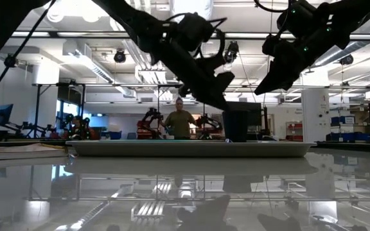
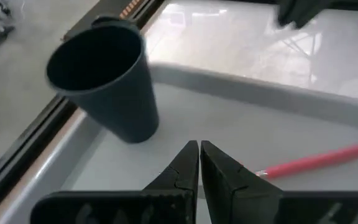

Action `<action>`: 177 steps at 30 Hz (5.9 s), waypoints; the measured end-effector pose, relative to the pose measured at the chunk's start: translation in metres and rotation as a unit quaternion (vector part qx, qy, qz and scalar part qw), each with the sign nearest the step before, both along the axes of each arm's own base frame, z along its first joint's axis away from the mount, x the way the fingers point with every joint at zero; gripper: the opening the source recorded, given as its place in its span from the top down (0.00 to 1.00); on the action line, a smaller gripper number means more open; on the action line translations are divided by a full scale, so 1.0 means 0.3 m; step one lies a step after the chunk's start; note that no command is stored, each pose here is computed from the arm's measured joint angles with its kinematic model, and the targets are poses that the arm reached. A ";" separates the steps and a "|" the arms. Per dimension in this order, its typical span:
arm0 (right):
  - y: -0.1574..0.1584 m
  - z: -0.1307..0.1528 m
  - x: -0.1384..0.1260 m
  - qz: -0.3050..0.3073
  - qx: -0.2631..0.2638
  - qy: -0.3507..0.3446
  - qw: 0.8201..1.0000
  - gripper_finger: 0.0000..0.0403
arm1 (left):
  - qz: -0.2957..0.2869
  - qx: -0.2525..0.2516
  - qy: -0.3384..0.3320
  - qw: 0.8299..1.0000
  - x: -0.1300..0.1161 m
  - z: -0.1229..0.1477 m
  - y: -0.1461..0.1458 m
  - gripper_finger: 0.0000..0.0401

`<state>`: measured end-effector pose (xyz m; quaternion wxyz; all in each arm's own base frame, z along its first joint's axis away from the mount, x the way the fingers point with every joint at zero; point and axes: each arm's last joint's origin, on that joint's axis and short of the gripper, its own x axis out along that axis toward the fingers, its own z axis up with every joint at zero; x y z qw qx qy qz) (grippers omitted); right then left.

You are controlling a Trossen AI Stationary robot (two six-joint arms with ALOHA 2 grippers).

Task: Pick and place plate/cup/fork/spoon on tray
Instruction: Put the pink fork on the gray serving tray to the right of the green plate

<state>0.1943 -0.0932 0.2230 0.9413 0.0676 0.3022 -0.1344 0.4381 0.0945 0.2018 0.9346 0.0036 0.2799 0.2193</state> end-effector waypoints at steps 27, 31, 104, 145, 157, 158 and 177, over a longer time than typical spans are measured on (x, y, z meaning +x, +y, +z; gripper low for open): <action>-0.004 0.001 0.001 -0.004 -0.006 -0.003 1.000 0.97 | 0.004 -0.039 -0.019 0.999 0.070 -0.146 -0.017 1.00; -0.003 -0.001 0.001 -0.004 -0.006 -0.003 1.000 0.97 | 0.015 -0.037 -0.013 0.999 0.060 -0.161 -0.015 1.00; 0.001 -0.021 -0.008 -0.011 0.012 0.011 1.000 0.97 | 0.043 -0.030 0.018 0.998 0.042 -0.221 -0.028 1.00; 0.200 -0.270 0.128 -0.037 0.201 0.186 0.961 0.97 | -0.047 0.058 -0.201 0.977 -0.571 0.073 -0.240 1.00; 0.187 -0.301 0.234 -0.017 0.188 0.199 0.962 0.97 | -0.047 0.058 -0.200 0.977 -0.572 0.071 -0.240 1.00; 0.186 -0.296 0.244 -0.014 0.185 0.196 0.963 0.97 | -0.047 0.057 -0.200 0.977 -0.572 0.071 -0.240 1.00; 0.182 -0.254 0.303 0.021 0.161 0.173 0.971 0.97 | -0.037 -0.009 -0.011 0.999 -0.650 -0.020 -0.249 1.00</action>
